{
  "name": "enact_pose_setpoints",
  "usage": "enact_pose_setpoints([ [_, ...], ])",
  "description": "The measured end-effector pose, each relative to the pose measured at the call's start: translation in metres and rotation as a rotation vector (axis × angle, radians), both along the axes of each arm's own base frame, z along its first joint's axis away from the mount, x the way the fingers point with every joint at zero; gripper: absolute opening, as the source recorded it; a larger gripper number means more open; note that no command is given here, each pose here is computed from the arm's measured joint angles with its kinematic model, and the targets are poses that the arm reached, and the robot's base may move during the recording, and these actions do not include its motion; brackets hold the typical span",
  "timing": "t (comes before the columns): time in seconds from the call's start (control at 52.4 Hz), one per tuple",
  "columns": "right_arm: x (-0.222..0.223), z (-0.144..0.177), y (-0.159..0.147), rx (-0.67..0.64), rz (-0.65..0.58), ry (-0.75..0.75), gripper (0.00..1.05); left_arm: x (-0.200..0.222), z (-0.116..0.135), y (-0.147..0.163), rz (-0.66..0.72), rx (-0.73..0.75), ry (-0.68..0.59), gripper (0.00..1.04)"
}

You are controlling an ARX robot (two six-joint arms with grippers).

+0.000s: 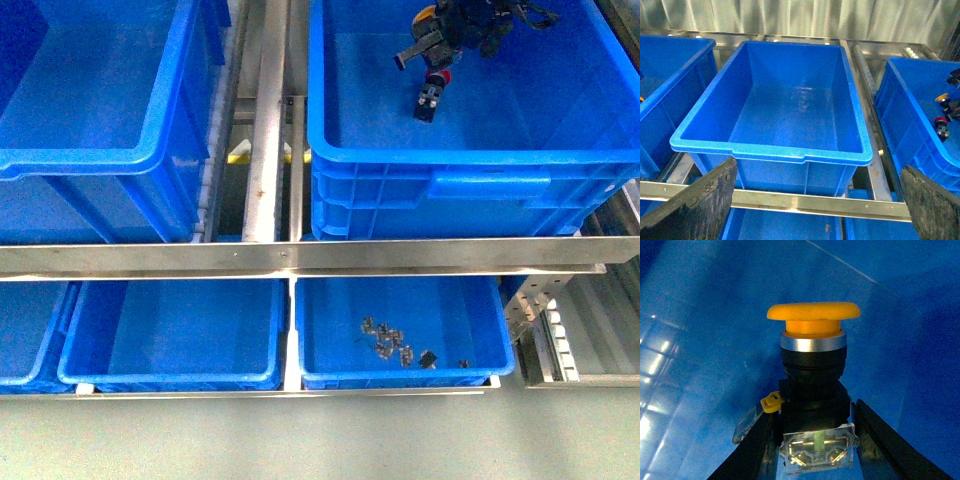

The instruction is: Pick red and yellow buttons and place in box

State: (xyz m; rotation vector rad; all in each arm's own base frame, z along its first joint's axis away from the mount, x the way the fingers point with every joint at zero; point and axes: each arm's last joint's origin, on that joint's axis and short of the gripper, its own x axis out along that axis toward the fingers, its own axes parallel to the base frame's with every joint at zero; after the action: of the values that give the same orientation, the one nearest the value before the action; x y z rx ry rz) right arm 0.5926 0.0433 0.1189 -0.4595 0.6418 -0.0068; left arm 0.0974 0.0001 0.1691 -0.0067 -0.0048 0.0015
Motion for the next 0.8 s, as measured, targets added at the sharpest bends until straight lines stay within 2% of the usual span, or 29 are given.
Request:
enact_pose_setpoints([
  [0.153,0.009,-0.006,0.004,0.011,-0.003,0.000,0.37,0.000,0.000,0.000,0.000,0.000,0.000,0.97],
  [0.325,0.007,-0.006,0.001,0.045,0.002,-0.013,0.75,0.000,0.000,0.000,0.000,0.000,0.000,0.97],
  [0.478,-0.002,-0.002,-0.002,0.054,0.000,-0.027,0.99,0.000,0.000,0.000,0.000,0.000,0.000,0.97],
  [0.592,-0.016,0.012,-0.007,0.075,0.010,-0.079,0.98,0.000,0.000,0.000,0.000,0.000,0.000,0.97],
  [0.802,-0.072,0.042,-0.026,0.083,0.046,-0.159,0.98,0.000,0.000,0.000,0.000,0.000,0.000,0.97],
])
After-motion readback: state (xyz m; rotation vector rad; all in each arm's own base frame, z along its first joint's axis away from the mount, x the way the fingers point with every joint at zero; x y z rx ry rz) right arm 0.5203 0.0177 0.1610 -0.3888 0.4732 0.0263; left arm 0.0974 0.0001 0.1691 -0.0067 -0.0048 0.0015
